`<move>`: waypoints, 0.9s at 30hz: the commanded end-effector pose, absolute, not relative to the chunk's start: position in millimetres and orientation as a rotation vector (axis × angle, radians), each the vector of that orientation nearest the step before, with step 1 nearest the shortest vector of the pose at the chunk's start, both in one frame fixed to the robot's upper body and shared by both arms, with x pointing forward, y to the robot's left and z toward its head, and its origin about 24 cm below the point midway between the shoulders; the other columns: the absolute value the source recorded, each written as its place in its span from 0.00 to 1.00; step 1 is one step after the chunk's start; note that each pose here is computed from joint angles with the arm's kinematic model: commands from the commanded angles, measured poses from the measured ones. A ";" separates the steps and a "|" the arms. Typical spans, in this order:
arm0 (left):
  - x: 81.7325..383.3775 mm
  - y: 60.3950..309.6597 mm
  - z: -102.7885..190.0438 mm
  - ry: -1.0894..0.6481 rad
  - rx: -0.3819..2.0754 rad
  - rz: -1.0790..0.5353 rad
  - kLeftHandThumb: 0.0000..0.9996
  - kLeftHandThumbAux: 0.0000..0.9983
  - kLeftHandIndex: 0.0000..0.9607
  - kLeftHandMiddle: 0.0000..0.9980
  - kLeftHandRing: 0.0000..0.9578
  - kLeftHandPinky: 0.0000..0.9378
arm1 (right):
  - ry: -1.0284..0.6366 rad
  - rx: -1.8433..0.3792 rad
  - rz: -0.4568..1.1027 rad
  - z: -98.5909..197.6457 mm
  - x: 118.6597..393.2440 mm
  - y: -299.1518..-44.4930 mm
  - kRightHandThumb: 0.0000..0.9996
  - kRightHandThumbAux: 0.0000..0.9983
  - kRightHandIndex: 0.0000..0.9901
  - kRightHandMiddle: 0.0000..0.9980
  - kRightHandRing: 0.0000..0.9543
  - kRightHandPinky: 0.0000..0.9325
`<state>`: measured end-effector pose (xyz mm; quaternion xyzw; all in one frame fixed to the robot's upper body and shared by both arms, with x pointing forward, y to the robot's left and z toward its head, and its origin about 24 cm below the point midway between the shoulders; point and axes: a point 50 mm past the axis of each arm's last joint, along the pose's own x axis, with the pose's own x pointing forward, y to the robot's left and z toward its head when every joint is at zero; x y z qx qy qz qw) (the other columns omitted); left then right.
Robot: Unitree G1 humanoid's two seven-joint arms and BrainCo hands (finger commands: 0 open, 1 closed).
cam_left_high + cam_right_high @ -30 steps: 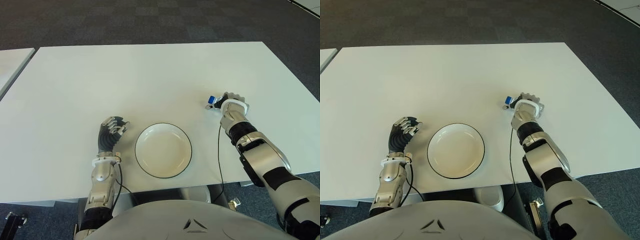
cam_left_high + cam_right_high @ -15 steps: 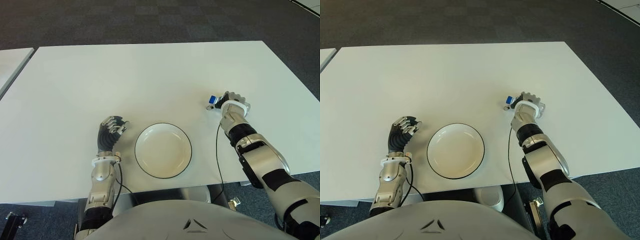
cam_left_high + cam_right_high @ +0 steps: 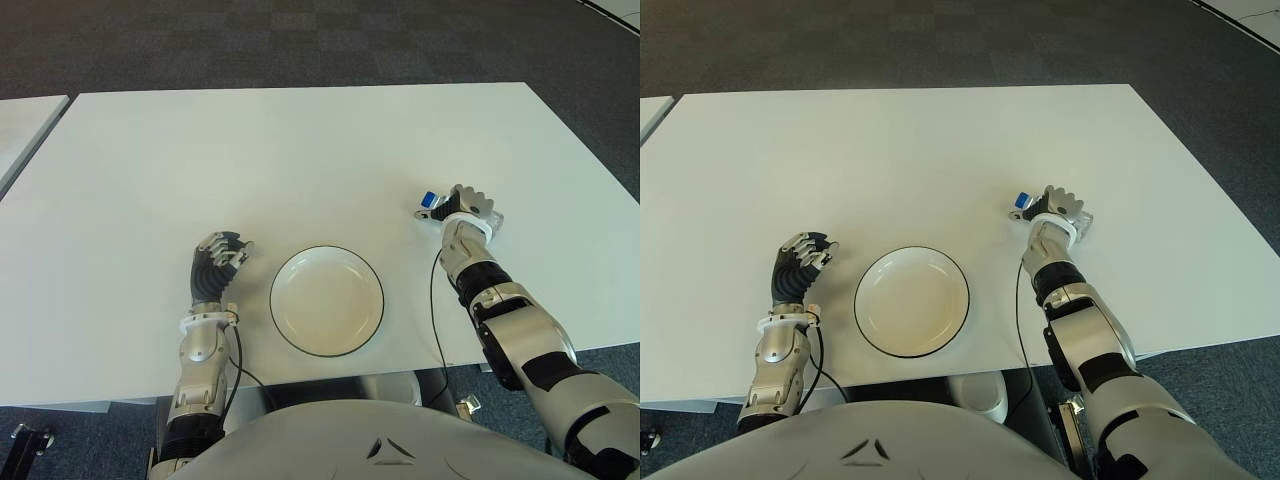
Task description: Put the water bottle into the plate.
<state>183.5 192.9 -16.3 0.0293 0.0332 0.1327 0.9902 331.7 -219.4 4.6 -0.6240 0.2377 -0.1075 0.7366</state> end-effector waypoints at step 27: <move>183.8 193.3 -16.7 0.062 0.072 0.277 0.71 0.71 0.45 0.54 0.55 0.54 | 0.420 -1.186 -0.278 -33.8 295.9 -213.3 0.71 0.71 0.44 0.75 0.80 0.85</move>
